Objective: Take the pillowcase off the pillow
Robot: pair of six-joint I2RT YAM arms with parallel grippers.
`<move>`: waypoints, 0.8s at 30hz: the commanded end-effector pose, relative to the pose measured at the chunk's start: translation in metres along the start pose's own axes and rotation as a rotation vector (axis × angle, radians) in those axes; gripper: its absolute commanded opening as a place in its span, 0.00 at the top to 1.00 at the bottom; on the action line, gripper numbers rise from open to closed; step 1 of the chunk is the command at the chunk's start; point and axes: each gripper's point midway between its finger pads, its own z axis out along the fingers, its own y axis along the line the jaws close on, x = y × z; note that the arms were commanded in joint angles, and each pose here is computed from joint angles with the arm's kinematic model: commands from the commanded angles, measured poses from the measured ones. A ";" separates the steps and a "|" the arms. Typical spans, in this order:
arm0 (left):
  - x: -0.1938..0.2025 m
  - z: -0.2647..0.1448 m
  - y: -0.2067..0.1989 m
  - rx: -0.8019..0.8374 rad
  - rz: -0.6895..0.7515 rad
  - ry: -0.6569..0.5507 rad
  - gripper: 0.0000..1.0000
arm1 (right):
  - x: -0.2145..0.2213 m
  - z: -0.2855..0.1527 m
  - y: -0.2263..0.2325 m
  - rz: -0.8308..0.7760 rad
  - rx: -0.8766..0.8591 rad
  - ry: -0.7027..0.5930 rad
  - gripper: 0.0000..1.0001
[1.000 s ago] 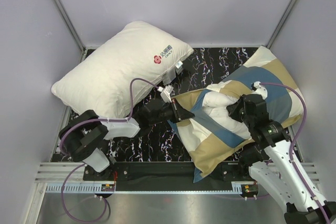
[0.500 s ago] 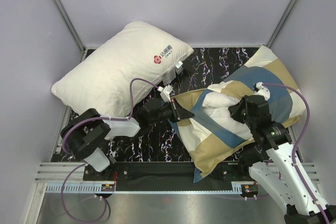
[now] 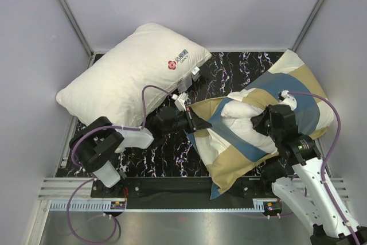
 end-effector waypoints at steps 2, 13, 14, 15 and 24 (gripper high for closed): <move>-0.027 -0.042 0.151 -0.509 -0.039 -0.149 1.00 | -0.055 -0.041 -0.048 -0.032 0.239 -0.238 1.00; -0.027 -0.043 0.164 -0.541 -0.056 -0.151 1.00 | -0.063 -0.050 -0.046 -0.022 0.230 -0.260 1.00; -0.028 -0.044 0.166 -0.544 -0.059 -0.152 1.00 | -0.062 -0.051 -0.045 -0.023 0.224 -0.258 1.00; -0.029 -0.044 0.167 -0.549 -0.059 -0.151 1.00 | -0.063 -0.052 -0.044 -0.018 0.218 -0.261 0.99; -0.049 -0.042 0.179 -0.601 -0.045 -0.169 1.00 | -0.080 -0.080 -0.026 0.022 0.109 -0.308 1.00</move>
